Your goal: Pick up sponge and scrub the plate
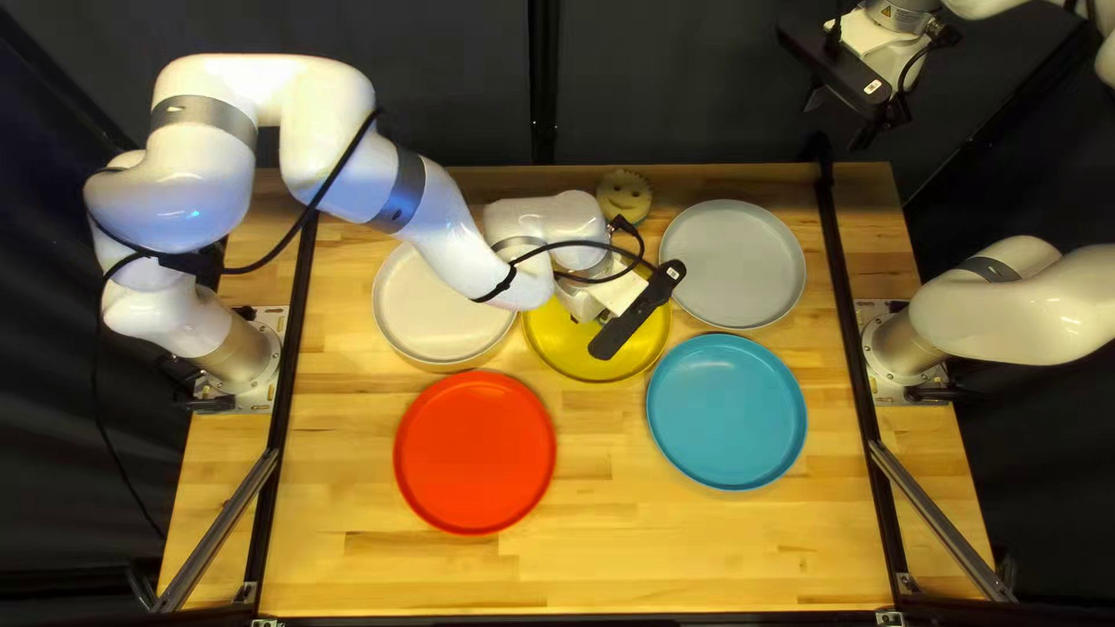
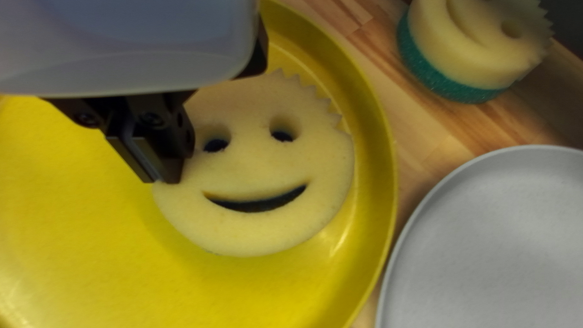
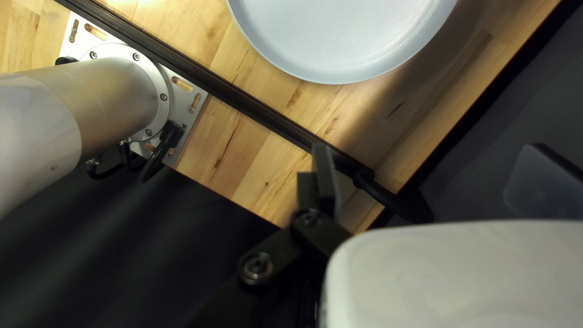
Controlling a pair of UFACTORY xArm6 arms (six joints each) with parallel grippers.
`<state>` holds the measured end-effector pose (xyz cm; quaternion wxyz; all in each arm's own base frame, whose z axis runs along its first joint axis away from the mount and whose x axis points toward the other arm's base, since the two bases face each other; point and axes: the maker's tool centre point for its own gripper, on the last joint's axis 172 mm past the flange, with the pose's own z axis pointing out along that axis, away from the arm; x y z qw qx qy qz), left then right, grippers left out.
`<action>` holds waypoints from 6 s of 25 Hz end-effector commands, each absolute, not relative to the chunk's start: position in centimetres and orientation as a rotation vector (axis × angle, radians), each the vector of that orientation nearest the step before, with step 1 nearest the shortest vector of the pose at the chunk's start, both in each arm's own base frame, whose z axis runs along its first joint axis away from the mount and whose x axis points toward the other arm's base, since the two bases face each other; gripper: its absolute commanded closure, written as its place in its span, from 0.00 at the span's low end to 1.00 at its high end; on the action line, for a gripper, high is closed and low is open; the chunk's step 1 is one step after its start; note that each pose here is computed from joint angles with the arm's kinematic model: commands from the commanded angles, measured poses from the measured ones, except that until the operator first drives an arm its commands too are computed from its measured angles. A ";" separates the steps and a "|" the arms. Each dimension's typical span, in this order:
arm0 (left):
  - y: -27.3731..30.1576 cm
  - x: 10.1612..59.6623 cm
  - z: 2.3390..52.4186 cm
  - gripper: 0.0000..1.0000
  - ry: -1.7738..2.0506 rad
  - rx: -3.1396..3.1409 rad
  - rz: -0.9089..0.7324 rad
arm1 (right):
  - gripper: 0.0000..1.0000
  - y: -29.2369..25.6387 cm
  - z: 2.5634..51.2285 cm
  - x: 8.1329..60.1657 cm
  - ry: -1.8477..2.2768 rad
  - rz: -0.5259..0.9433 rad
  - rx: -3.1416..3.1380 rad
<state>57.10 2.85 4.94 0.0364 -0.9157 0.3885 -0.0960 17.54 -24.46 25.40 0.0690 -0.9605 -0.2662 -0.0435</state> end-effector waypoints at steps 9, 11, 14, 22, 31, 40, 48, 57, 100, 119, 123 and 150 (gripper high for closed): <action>-0.3 57.4 5.2 1.00 1.221 -2.783 -0.332 | 0.00 -24.5 25.4 17.5 -0.802 -0.131 -2.892; 0.4 58.3 5.2 1.00 1.221 -2.782 -0.335 | 0.00 -24.5 25.4 17.5 -0.802 -0.131 -2.892; 1.2 59.8 5.3 1.00 1.225 -2.776 -0.337 | 0.00 -24.5 25.4 17.5 -0.802 -0.131 -2.892; 2.3 56.4 7.7 1.00 1.184 -2.773 -0.298 | 0.00 -24.5 25.4 17.5 -0.802 -0.131 -2.892; 4.0 47.4 12.0 1.00 1.043 -2.790 -0.240 | 0.00 -24.5 25.4 17.5 -0.802 -0.131 -2.892; 2.6 37.2 9.7 1.00 0.934 -2.853 -0.156 | 0.00 -24.5 25.4 17.5 -0.802 -0.131 -2.892; 1.6 33.9 6.9 1.00 0.904 -2.895 -0.108 | 0.00 -24.5 25.4 17.5 -0.802 -0.131 -2.892; 1.6 36.1 4.5 1.00 0.919 -2.913 -0.131 | 0.00 -24.5 25.4 17.5 -0.802 -0.131 -2.892; 3.4 33.4 4.1 1.00 0.837 -2.948 -0.166 | 0.00 -24.5 25.4 17.5 -0.802 -0.131 -2.892; 4.4 33.1 3.8 1.00 0.773 -2.973 -0.143 | 0.00 -24.5 25.4 17.5 -0.802 -0.131 -2.892; 5.5 35.8 3.9 1.00 0.799 -2.963 -0.161 | 0.00 -24.5 25.4 17.5 -0.802 -0.131 -2.892; 6.8 31.0 4.4 1.00 0.722 -2.997 -0.145 | 0.00 -24.5 25.4 17.5 -0.802 -0.131 -2.892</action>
